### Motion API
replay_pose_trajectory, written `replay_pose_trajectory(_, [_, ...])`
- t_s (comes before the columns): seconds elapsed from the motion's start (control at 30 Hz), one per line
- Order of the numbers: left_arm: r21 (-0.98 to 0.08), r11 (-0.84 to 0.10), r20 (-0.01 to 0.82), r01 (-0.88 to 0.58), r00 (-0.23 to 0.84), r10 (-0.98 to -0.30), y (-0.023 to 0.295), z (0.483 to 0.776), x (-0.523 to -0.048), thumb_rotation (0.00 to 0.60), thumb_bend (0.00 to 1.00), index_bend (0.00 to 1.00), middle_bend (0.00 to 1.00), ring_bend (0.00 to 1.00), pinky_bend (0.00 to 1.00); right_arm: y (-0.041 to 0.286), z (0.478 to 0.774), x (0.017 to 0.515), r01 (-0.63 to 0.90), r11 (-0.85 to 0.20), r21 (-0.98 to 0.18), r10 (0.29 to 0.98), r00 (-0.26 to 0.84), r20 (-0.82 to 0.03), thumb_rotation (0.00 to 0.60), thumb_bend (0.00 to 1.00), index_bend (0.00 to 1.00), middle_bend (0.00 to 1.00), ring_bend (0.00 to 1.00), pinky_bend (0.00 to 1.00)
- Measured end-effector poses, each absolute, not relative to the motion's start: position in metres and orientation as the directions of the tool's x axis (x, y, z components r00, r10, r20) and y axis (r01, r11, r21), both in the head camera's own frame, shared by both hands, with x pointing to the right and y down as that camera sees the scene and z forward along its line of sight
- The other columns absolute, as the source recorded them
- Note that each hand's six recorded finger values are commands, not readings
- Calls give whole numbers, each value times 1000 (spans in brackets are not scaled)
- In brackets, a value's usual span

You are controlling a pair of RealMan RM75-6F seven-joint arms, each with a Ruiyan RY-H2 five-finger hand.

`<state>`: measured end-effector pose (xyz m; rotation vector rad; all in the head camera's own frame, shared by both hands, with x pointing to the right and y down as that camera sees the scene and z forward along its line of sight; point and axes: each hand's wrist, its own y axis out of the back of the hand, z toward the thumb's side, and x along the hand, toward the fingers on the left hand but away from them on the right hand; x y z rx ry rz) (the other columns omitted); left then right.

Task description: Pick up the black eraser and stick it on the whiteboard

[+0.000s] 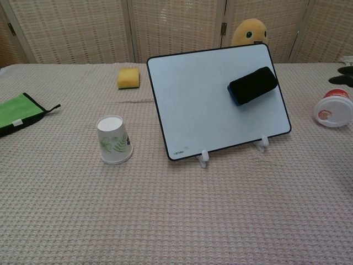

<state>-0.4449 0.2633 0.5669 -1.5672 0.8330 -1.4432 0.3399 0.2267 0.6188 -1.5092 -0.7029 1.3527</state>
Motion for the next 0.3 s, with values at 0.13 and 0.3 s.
replay_pose_trajectory(0.13, [-908,-413,419,69,131,-899,265,564,-443,600,200,0,0,0,0,258,593,366,-192,-381,-904,893,178,-414,600,304,0,0,0,0])
replay_pose_trajectory(0.3, [-910,-411,415,61,130,-900,266,563,-443,600,200,0,0,0,0,269,578,376,-152,-377,-914,897,185,-401,600,303,0,0,0,0])
